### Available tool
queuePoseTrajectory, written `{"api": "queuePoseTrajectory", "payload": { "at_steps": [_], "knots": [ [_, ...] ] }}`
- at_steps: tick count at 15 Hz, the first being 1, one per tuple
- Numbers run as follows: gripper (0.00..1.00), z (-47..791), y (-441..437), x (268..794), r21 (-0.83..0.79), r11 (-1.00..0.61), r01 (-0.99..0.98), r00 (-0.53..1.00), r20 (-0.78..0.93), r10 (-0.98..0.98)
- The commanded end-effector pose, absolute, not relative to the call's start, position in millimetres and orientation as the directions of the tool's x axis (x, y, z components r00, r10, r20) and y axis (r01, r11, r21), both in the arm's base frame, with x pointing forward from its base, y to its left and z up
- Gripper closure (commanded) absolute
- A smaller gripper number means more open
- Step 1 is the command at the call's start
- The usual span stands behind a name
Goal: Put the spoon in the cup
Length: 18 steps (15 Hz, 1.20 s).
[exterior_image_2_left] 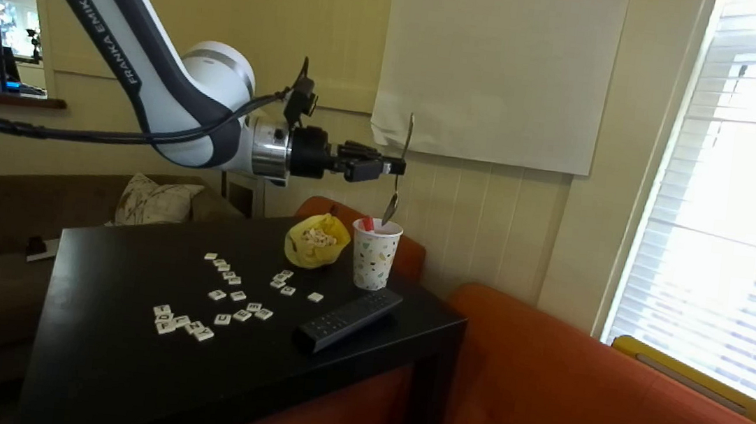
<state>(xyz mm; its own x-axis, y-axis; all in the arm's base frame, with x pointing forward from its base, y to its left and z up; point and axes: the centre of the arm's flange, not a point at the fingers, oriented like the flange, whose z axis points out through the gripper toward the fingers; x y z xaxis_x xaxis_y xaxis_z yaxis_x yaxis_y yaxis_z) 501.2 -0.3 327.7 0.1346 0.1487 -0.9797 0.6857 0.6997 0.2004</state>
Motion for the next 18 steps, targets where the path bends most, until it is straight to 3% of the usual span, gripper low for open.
{"api": "queuePoseTrajectory", "payload": {
  "at_steps": [1,15,16,17,18],
  "knots": [
    [0.97,314,3,502,0.169,0.697,0.697,0.102,-0.985,0.137],
    [0.97,270,17,506,0.142,0.709,0.691,0.021,-0.984,0.177],
    [0.94,269,17,506,0.137,0.710,0.690,0.014,-0.984,0.176],
    [0.64,270,18,506,0.136,0.709,0.692,0.015,-0.984,0.175],
    [0.64,271,17,504,0.137,0.708,0.693,0.015,-0.984,0.176]
  ]
}}
